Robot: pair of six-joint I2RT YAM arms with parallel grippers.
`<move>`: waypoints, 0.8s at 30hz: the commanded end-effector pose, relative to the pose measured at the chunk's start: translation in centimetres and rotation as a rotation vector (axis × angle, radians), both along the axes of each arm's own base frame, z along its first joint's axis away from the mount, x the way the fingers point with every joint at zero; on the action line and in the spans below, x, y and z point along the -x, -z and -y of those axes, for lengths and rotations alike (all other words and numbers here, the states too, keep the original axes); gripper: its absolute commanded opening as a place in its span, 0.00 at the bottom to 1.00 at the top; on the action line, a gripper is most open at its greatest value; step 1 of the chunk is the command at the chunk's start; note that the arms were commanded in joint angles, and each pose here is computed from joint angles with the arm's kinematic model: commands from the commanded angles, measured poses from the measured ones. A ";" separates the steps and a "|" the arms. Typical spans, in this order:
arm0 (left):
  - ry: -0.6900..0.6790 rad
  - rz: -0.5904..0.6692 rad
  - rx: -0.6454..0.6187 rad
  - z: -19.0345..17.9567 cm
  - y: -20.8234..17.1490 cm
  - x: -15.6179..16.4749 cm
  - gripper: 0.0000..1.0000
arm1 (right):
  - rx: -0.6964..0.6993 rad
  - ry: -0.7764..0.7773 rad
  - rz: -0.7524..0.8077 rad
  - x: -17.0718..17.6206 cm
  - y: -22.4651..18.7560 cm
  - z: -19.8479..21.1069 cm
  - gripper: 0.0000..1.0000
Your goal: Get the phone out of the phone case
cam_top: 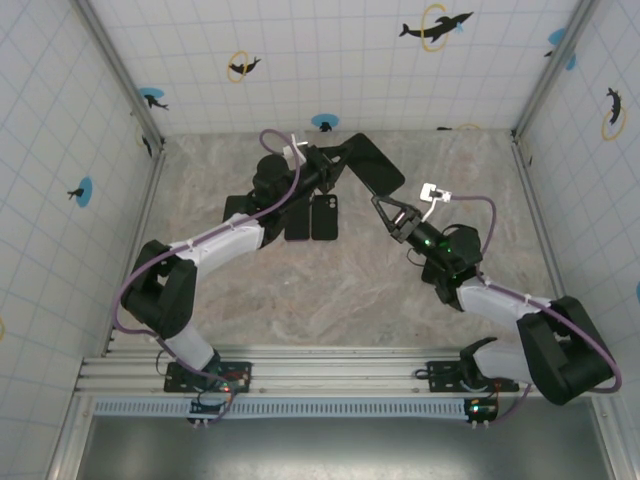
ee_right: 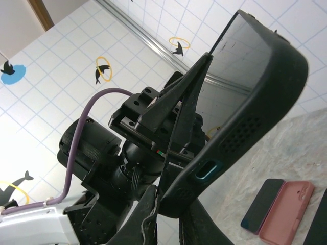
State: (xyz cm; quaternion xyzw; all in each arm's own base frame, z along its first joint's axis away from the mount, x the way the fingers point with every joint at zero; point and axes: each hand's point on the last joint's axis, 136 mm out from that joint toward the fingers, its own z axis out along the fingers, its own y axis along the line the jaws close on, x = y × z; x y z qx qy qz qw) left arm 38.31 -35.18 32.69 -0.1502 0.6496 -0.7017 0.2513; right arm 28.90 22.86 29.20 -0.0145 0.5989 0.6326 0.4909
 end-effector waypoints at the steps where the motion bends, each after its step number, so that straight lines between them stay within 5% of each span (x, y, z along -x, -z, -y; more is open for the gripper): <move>1: 0.098 0.112 0.142 -0.5 -7.1 4.0 0.00 | 0.100 0.091 -0.049 -2.0 2.5 1.1 0.11; 10: 0.138 0.111 0.183 -0.3 -8.1 4.5 0.00 | 0.356 0.143 -0.044 -3.1 5.8 1.2 0.10; 16: 0.137 0.120 0.140 0.0 -7.5 4.5 0.00 | 0.334 0.135 -0.004 -2.8 4.5 1.6 0.11; 19: 0.137 0.147 0.089 0.2 -6.9 4.2 0.00 | 0.305 0.089 0.057 -1.9 2.9 1.2 0.18; 24: 0.122 0.219 -0.047 -0.1 -5.6 3.3 0.00 | 0.349 0.022 0.149 -0.7 1.8 0.8 0.43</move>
